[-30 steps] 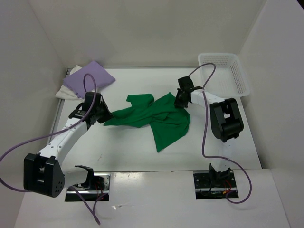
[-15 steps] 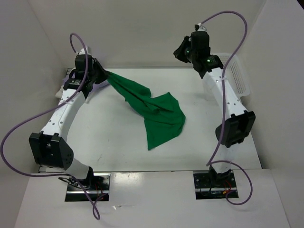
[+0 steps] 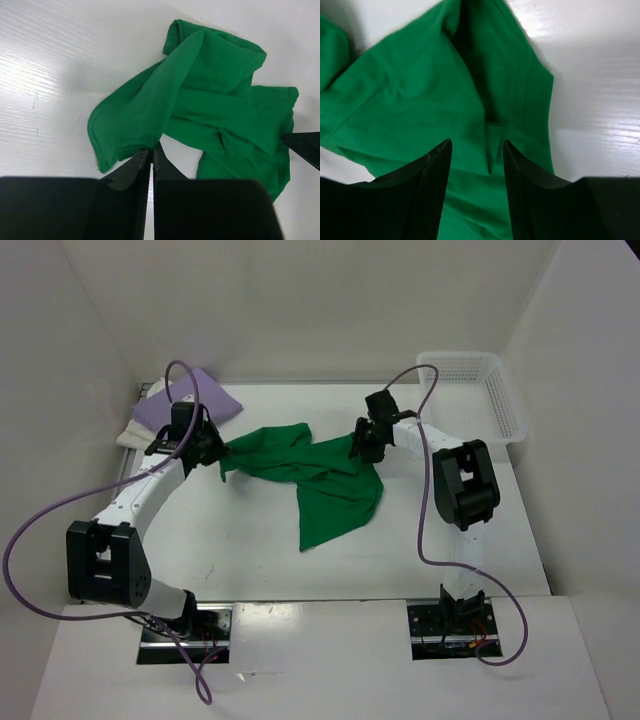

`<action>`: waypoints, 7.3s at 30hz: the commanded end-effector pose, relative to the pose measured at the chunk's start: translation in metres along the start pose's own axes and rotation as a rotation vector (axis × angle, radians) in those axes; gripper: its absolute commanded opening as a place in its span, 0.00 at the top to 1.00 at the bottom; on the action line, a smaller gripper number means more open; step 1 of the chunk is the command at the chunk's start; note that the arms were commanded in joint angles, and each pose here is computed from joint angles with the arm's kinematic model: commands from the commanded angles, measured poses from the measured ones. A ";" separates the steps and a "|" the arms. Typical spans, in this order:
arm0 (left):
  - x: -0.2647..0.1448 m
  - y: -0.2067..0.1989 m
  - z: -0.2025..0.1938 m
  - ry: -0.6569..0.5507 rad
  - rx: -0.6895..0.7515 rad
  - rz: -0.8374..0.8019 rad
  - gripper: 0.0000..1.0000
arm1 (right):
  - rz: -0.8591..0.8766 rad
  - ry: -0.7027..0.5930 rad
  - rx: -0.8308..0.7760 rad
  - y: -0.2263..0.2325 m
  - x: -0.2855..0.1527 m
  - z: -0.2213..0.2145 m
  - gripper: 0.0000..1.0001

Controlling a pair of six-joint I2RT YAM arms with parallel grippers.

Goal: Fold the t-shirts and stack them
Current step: Flatten out the tshirt

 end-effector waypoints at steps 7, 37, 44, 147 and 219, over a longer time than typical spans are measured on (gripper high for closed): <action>-0.023 0.014 0.010 -0.107 -0.024 0.009 0.89 | 0.041 -0.002 -0.010 0.004 0.009 -0.011 0.47; -0.053 0.075 -0.002 -0.121 -0.192 0.090 0.78 | 0.249 -0.186 -0.054 0.054 -0.161 -0.006 1.00; -0.018 0.076 -0.025 0.006 -0.287 0.028 0.02 | 0.224 -0.209 0.098 -0.030 -0.213 -0.029 1.00; -0.027 0.083 -0.016 -0.141 -0.186 0.165 0.98 | 0.142 0.006 0.451 -0.106 -0.168 -0.129 0.24; 0.027 0.061 0.069 -0.223 -0.091 0.120 0.99 | -0.098 -0.261 0.320 -0.099 -0.107 0.026 0.50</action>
Point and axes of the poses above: each gripper's point midway between its finger pads, its own x axis out along the fingers, its own y axis along the line the jaws close on, z = x × y, the point moved 3 cm from there along -x, back along the fingers, and after that the axes turned 8 degrees about x, right-handed, at the moved point
